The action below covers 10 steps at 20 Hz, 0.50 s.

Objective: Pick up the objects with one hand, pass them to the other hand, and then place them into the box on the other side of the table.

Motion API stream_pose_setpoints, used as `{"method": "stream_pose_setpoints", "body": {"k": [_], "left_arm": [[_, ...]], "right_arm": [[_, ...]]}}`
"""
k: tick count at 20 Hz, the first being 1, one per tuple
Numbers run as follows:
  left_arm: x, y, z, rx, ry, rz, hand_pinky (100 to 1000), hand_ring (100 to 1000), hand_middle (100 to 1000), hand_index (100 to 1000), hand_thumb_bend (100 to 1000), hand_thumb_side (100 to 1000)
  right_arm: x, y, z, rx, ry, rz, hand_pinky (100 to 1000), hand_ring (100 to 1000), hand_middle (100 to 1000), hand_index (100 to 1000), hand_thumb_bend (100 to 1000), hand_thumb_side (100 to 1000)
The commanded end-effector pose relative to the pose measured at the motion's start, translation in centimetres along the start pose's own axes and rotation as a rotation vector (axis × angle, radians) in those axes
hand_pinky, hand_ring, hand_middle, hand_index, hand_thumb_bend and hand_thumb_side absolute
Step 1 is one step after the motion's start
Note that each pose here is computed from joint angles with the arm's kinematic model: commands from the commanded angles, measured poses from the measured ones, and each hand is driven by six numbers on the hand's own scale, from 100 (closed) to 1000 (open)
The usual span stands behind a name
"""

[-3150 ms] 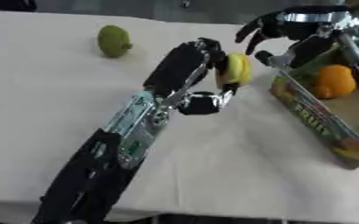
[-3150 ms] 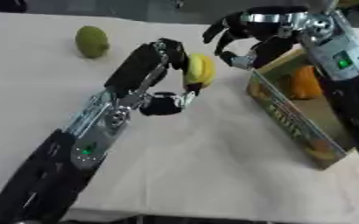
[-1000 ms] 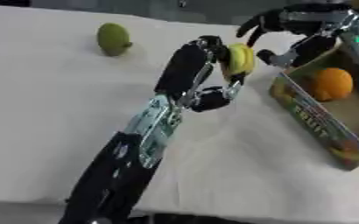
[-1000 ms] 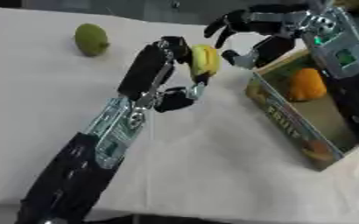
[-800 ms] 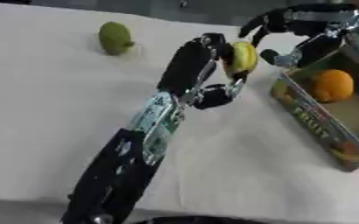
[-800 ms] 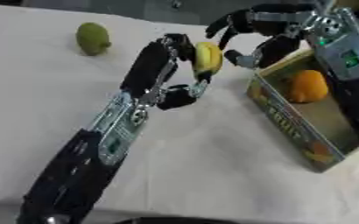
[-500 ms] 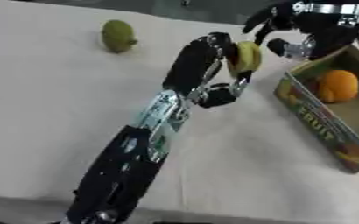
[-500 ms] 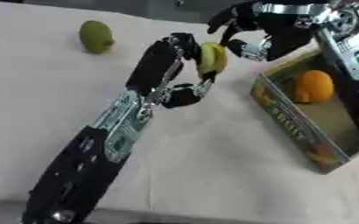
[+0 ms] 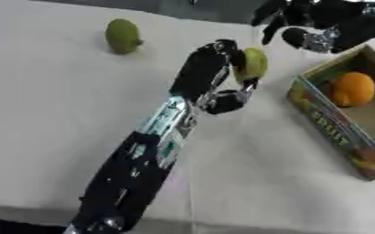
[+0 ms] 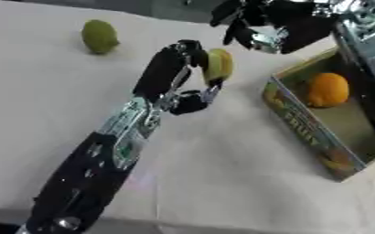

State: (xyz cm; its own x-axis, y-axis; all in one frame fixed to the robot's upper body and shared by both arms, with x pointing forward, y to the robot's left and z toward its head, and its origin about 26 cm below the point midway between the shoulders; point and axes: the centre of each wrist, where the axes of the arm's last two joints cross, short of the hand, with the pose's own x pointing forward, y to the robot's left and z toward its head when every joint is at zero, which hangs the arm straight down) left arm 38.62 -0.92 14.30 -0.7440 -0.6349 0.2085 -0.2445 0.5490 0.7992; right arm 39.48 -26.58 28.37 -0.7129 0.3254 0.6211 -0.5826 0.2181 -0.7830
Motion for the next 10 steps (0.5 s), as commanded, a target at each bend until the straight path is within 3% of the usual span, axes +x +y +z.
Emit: {"method": "stream_pose_setpoints", "body": {"k": [1,8,10], "left_arm": [[1.1,0.7,-1.1,0.047,-0.030,0.006,488,502,465,445,100,235],[1.7,1.7,-1.6,0.082,-0.060,-0.001,488,502,465,443,100,222],[1.9,2.0,-1.7,0.088,-0.071,0.001,488,502,465,442,100,222]], "right_arm": [[0.1,-0.7,0.8,-0.010,0.043,0.041,916,749,852,913,100,417],[-1.5,-0.5,1.1,-0.004,0.094,0.106,937,784,876,918,100,336],[-2.0,-0.5,1.3,-0.002,0.109,0.124,943,795,880,918,100,349]]}}
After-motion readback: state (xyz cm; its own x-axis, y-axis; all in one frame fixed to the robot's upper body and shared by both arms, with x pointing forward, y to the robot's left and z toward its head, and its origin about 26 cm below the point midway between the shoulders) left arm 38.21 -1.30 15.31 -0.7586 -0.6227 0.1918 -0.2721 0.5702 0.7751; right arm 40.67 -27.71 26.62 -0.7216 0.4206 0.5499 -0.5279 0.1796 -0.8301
